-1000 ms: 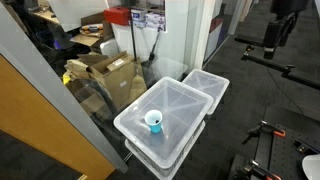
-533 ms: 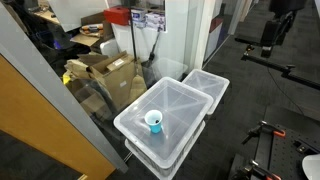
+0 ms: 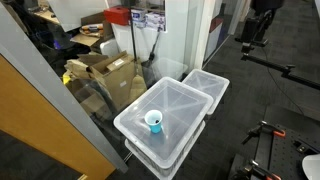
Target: Take the marker out of the cup and put it on the table
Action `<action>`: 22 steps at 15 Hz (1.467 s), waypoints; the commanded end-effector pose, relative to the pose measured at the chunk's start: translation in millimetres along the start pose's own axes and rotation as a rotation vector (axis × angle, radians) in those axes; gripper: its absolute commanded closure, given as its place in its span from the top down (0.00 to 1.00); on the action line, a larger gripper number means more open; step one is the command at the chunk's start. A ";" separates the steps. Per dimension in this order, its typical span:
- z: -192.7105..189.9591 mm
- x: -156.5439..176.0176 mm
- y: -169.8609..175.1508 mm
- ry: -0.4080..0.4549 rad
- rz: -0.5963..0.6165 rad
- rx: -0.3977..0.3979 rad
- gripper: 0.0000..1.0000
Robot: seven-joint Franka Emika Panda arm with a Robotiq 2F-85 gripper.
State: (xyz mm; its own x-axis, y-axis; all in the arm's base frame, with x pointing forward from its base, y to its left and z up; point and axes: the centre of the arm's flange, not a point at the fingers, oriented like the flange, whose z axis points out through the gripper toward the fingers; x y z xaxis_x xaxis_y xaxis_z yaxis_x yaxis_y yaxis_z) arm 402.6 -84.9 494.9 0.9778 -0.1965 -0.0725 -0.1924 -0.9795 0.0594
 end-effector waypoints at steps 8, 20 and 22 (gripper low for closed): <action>13.5 78.4 -45.7 0.015 -0.078 -0.034 1.00; 42.8 142.5 -92.3 0.018 -0.140 -0.010 1.00; 46.1 149.9 -100.7 0.027 -0.148 -0.006 1.00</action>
State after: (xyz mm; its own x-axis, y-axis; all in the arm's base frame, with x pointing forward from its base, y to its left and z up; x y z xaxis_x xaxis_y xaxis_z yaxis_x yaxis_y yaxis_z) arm 543.3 -26.9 433.8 0.9956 -0.0529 -0.0769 -0.0473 -0.9963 0.0723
